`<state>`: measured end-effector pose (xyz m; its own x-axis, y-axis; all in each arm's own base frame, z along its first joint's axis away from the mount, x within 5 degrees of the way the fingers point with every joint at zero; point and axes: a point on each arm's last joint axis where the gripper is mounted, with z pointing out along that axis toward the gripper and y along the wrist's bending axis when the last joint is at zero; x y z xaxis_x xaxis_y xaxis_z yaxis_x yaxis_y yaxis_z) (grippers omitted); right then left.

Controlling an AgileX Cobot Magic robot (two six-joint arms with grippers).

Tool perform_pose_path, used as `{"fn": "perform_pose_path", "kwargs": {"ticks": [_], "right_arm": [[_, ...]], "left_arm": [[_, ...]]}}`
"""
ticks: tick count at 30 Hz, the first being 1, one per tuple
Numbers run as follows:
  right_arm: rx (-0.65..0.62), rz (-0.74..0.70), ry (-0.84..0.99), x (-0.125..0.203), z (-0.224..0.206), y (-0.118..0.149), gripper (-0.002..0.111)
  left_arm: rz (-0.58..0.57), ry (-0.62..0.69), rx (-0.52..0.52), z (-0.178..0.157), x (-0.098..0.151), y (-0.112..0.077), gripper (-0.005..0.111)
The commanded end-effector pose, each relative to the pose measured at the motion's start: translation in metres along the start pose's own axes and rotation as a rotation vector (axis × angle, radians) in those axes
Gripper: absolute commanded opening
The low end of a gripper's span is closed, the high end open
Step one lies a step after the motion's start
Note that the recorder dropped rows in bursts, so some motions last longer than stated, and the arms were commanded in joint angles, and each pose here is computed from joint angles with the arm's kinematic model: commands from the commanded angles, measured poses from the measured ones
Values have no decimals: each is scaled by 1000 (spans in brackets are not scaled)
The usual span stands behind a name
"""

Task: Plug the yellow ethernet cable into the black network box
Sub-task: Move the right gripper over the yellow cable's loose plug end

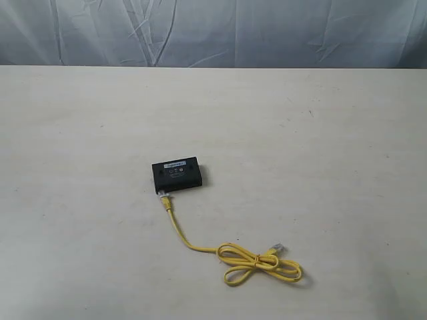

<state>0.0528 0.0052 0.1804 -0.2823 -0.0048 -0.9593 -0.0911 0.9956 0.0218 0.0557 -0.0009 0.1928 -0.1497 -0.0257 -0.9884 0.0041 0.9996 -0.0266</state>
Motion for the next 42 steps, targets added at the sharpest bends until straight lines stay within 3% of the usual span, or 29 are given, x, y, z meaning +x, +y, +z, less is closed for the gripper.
{"fn": "perform_pose_path", "kwargs": {"ticks": [1,6,11,19,24,27,30,35,42], "right_arm": [[-2,-2,-15,-1,0,0,0],[1,-19,-117,-10,-1,0,0],[-9,-33,-510,-44,-12,1,0],[1,-81,-711,-59,-22,2,0],[19,-124,-337,-80,-18,1,0],[43,-153,95,-106,-5,-2,0],[34,-132,352,-119,17,-2,0],[-96,50,617,-108,69,13,-1],[-395,88,802,-80,122,53,-1]], "left_arm": [[0,-6,-5,0,1,0,0],[0,-6,-5,0,1,0,0],[0,-6,-5,0,1,0,0],[2,-6,-5,0,1,0,0],[2,-6,-5,0,1,0,0],[2,-6,-5,0,1,0,0],[4,-6,-5,0,1,0,0],[4,-6,-5,0,1,0,0],[4,-6,-5,0,1,0,0]]}}
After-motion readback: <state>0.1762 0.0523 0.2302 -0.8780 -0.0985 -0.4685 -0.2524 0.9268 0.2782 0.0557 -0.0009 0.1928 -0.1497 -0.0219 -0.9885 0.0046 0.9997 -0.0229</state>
